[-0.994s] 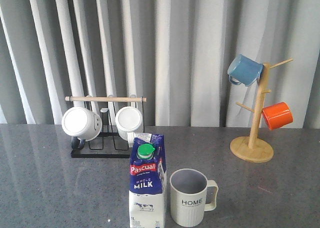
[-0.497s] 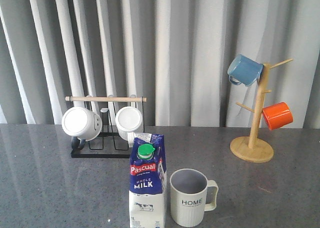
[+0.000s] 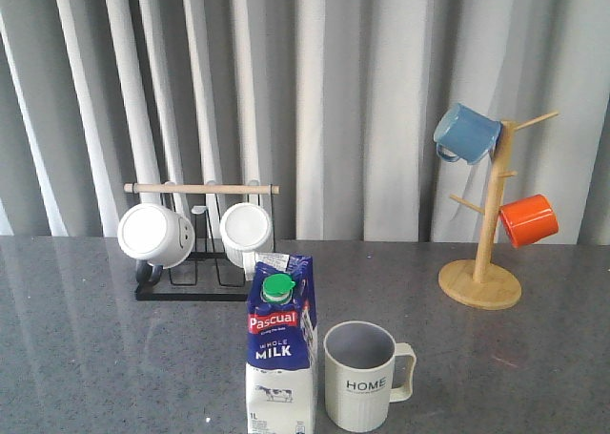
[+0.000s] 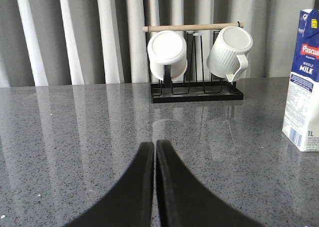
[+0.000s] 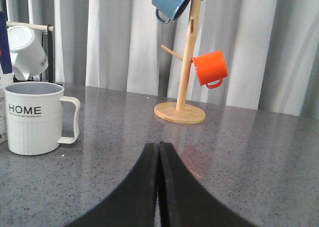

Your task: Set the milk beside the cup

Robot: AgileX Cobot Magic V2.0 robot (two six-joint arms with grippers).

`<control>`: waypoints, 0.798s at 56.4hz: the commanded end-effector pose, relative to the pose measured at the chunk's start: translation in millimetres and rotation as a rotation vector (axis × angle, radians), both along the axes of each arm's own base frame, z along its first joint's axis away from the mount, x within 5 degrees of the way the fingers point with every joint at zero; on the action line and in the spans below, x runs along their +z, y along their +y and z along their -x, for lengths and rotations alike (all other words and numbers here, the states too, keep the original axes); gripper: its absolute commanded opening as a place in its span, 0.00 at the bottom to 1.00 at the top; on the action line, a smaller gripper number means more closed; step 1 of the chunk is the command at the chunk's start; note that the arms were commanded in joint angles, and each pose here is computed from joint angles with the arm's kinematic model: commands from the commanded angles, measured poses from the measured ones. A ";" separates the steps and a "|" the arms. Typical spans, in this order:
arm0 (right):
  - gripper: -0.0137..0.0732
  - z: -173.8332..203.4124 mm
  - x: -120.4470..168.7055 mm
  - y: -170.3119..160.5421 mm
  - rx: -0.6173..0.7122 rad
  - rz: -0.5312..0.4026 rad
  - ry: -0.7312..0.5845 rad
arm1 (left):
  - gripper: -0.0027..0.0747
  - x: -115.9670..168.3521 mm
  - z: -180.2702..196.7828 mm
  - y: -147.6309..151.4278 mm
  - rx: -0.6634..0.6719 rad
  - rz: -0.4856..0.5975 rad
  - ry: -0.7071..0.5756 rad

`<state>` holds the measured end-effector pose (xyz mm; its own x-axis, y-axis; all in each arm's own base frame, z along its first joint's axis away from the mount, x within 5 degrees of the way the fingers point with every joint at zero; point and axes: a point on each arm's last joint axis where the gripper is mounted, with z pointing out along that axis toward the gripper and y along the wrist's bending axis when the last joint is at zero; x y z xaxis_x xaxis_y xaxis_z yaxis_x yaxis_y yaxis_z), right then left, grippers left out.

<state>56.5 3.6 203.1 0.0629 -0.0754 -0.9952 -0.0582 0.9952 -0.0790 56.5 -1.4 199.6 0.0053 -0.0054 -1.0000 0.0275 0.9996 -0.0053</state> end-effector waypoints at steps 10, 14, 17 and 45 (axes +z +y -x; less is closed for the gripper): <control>0.15 1.4 5.0 -1.0 -0.019 0.056 -0.090 | 0.03 13.7 2.3 -0.3 -0.004 0.011 -0.102; 0.15 1.4 5.0 -1.0 -0.018 0.040 -0.089 | 0.03 13.7 2.3 -0.3 -0.004 0.011 -0.102; 0.15 1.4 5.0 -1.0 -0.017 0.036 -0.089 | 0.03 13.7 2.3 -0.3 -0.004 0.011 -0.102; 0.15 1.4 5.0 -1.0 -0.017 0.036 -0.089 | 0.03 13.7 2.3 -0.3 -0.004 0.011 -0.102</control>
